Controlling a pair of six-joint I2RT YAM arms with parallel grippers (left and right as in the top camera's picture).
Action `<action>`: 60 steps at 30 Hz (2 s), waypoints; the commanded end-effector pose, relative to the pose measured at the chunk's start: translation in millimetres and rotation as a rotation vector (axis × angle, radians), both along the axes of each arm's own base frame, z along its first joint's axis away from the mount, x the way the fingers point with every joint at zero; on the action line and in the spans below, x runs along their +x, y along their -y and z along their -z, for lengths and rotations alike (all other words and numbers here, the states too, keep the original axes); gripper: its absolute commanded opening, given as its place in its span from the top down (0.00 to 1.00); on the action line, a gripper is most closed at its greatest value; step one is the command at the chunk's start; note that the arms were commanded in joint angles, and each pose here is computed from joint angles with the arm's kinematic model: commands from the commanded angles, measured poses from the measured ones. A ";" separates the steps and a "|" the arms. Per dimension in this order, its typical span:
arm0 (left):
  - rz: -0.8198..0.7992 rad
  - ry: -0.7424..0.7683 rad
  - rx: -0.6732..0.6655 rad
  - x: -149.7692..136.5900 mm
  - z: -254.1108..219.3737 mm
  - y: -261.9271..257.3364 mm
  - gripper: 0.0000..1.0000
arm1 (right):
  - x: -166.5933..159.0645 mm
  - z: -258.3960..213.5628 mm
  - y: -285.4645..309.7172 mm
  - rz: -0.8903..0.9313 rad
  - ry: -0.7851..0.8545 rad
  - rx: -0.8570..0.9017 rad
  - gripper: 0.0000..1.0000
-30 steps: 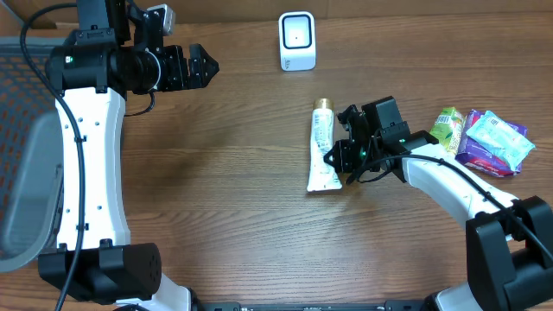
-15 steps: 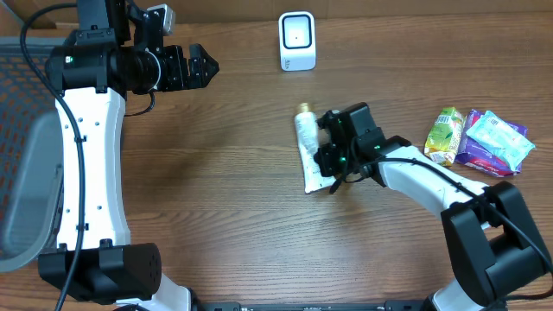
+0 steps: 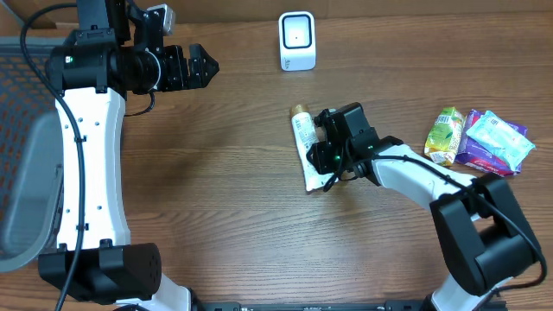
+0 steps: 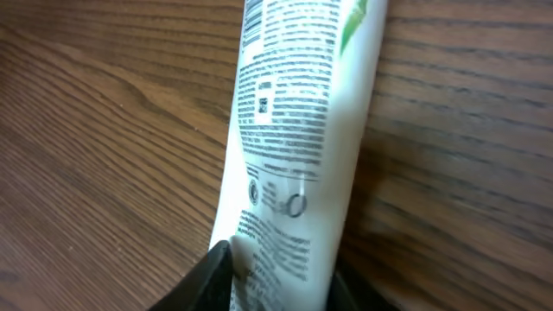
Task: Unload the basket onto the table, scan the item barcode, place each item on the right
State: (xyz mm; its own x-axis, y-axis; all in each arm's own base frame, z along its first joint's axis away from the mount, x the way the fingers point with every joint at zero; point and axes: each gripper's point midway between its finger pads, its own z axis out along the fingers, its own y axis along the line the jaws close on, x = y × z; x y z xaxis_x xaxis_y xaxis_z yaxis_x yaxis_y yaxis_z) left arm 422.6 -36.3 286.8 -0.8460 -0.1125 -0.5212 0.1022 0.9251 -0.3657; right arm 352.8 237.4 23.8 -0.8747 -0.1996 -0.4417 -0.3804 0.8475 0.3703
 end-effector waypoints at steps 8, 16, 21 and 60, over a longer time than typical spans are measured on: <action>0.009 -0.003 -0.003 0.2 0.8 5.5 0.00 | 0.7 13.0 1.1 0.044 -0.115 0.084 0.89; 0.009 -0.003 -0.003 0.2 0.8 5.5 0.01 | 0.8 -25.2 1.1 0.003 -0.178 0.319 0.96; 0.009 -0.003 -0.003 0.2 0.8 5.5 0.01 | 4.2 -82.4 5.2 -0.045 -0.107 0.459 0.96; 0.009 -0.003 -0.003 0.2 0.8 5.5 0.00 | 65.5 -281.8 55.9 0.218 0.260 0.156 0.96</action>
State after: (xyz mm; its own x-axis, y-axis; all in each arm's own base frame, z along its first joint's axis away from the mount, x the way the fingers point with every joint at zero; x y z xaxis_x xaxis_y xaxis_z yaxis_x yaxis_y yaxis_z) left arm 422.5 -36.3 286.7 -0.8464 -0.1126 -0.5205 0.1018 0.9252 -0.3656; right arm 372.7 202.2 302.0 -0.8400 0.1118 -0.5309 -0.3149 0.6963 0.6450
